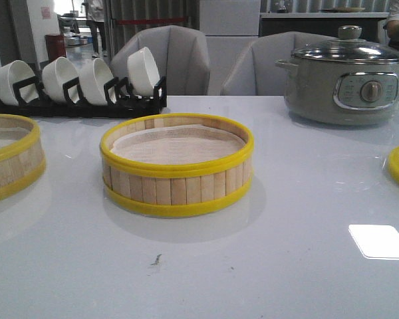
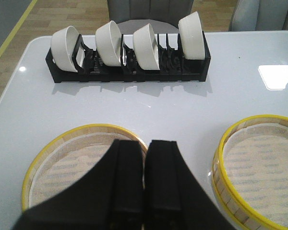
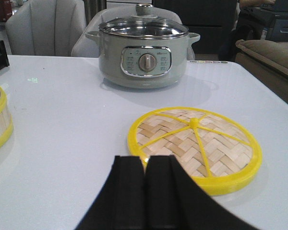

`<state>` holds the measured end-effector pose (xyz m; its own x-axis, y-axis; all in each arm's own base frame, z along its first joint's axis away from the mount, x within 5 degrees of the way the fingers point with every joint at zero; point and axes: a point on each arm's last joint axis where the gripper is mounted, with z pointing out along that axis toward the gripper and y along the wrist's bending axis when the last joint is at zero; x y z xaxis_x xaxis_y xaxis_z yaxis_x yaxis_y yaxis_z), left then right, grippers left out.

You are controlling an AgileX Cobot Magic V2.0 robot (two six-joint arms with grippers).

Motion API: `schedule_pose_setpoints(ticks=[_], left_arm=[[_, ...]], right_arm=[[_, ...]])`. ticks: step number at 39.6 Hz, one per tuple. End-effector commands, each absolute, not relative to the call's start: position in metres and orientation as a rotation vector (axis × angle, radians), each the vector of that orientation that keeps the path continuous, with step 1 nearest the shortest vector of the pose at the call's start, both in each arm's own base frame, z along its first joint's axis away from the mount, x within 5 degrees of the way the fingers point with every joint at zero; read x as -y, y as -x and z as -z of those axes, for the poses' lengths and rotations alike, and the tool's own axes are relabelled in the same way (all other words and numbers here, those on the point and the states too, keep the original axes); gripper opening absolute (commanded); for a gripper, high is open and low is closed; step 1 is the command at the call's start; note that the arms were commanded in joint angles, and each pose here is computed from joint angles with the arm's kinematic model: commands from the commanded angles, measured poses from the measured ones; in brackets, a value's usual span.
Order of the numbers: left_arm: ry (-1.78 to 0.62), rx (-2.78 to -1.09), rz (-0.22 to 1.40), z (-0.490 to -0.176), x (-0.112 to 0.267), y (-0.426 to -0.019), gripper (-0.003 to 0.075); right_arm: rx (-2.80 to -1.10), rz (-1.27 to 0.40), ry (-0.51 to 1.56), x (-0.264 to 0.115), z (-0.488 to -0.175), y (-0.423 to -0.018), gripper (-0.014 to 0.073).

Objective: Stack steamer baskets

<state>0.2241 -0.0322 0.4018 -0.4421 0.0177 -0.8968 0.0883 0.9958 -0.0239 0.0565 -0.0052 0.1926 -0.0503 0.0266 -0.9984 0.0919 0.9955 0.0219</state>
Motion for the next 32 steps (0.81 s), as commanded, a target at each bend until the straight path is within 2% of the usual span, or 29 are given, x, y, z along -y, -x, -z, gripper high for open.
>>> schedule_pose_setpoints(ticks=[1, 21, 28, 32], left_arm=[[-0.075, -1.908, 0.092, -0.423, 0.032, -0.221, 0.0086], [-0.076, -1.935, 0.083, -0.421, 0.032, -0.22, 0.0086], [-0.082, -1.978, 0.056, -0.417, 0.03, -0.219, 0.0086], [-0.083, -1.986, 0.052, -0.417, 0.03, -0.218, 0.0086]], right_arm=[[-1.5, 0.069, -0.07, 0.005, -0.207, -0.054, 0.0029], [-1.472, 0.071, -0.07, 0.005, -0.209, -0.054, 0.0029], [-1.304, 0.007, -0.115, 0.005, -0.226, -0.051, 0.0029], [-1.35, -0.056, -0.169, 0.004, -0.239, -0.048, 0.0029]])
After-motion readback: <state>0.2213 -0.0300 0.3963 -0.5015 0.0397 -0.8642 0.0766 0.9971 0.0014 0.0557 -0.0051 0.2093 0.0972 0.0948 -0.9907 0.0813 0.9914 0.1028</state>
